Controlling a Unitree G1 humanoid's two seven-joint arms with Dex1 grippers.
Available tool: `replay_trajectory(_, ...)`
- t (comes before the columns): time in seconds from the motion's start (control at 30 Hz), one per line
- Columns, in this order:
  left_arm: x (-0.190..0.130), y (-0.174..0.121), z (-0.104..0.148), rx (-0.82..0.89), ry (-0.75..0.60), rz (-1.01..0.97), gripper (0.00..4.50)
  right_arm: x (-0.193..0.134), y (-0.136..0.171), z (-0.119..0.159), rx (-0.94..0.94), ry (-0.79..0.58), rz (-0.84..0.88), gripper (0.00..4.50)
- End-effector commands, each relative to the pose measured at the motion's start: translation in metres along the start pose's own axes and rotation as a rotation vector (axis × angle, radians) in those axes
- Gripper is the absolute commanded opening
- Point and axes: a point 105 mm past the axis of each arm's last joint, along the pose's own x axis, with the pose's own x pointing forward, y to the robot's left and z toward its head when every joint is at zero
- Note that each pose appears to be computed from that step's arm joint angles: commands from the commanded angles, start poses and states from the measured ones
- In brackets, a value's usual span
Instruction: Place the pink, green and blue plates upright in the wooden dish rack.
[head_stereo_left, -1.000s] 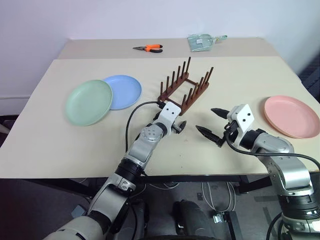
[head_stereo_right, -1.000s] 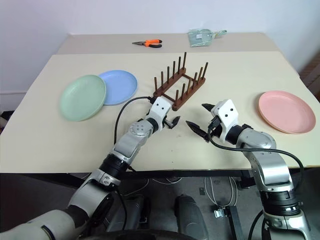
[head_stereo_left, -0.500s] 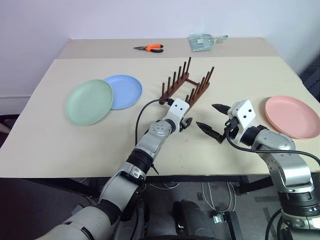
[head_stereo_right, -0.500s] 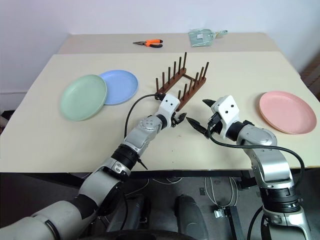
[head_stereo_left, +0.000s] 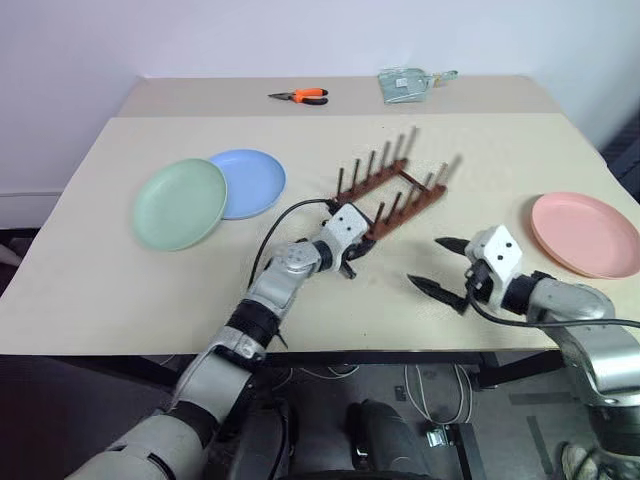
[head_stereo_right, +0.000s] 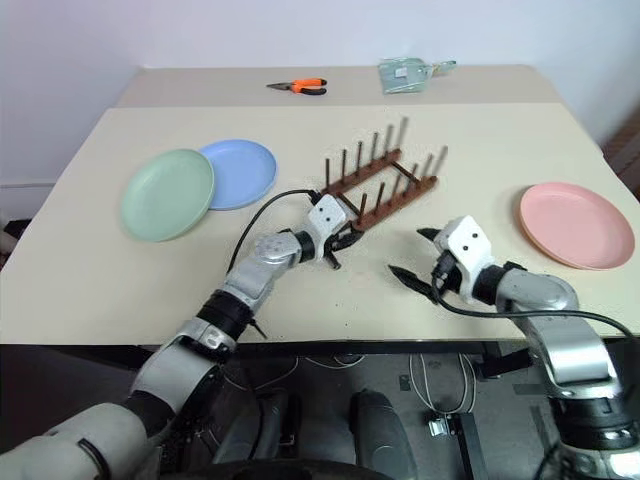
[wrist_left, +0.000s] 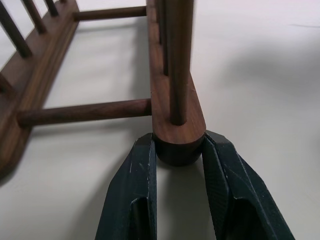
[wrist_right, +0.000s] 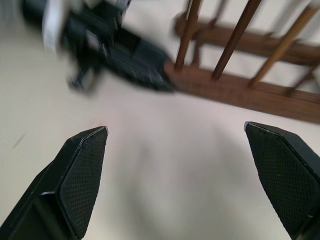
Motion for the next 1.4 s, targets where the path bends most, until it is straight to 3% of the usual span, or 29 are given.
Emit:
replay_trajectory(0.03, -0.01, -0.016, 0.029, 0.147, -0.091, -0.236, 0.66, -0.01, 0.017, 0.014, -0.005, -0.02, 0.107, 4.5)
replay_trajectory(0.17, -0.012, 0.007, 0.013, 0.173, 0.023, -0.238, 0.66, -0.012, 0.025, 0.01, 0.011, -0.005, 0.127, 4.5)
replay_trajectory(0.37, -0.012, 0.018, 0.014, 0.086, 0.024, -0.268, 0.66, -0.013, 0.023, 0.006, 0.001, 0.009, 0.086, 4.5)
replay_trajectory(0.57, -0.023, 0.021, 0.0, 0.063, 0.068, -0.285, 3.61, -0.013, 0.012, 0.007, -0.018, 0.011, 0.027, 4.5)
replay_trajectory(0.6, -0.028, 0.024, -0.003, 0.074, 0.083, -0.269, 3.98, -0.014, 0.006, 0.004, -0.026, 0.029, 0.005, 4.5)
replay_trajectory(0.67, -0.04, 0.031, -0.009, 0.037, 0.113, -0.25, 4.03, -0.015, -0.006, -0.004, -0.04, 0.074, -0.05, 3.97)
replay_trajectory(0.73, -0.057, 0.031, -0.013, -0.017, 0.116, -0.256, 3.53, -0.018, -0.018, -0.013, -0.059, 0.128, -0.095, 3.22)
replay_trajectory(0.87, -0.08, -0.004, -0.02, -0.023, 0.155, -0.38, 1.69, -0.025, -0.036, -0.031, -0.102, 0.227, -0.164, 1.25)
replay_trajectory(0.93, -0.07, -0.023, -0.015, 0.01, 0.152, -0.381, 0.75, -0.025, -0.039, -0.038, -0.117, 0.271, -0.164, 0.26)
replay_trajectory(0.97, -0.064, -0.029, -0.012, 0.018, 0.15, -0.374, 0.7, -0.025, -0.041, -0.041, -0.119, 0.286, -0.162, 0.07)
replay_trajectory(1.13, -0.022, -0.038, 0.004, -0.039, 0.156, -0.186, 0.7, -0.015, -0.056, -0.049, -0.154, 0.325, -0.205, 0.07)
replay_trajectory(1.4, -0.005, -0.005, -0.014, 0.01, 0.293, 0.168, 0.7, 0.017, -0.084, -0.047, -0.236, 0.324, -0.29, 0.07)
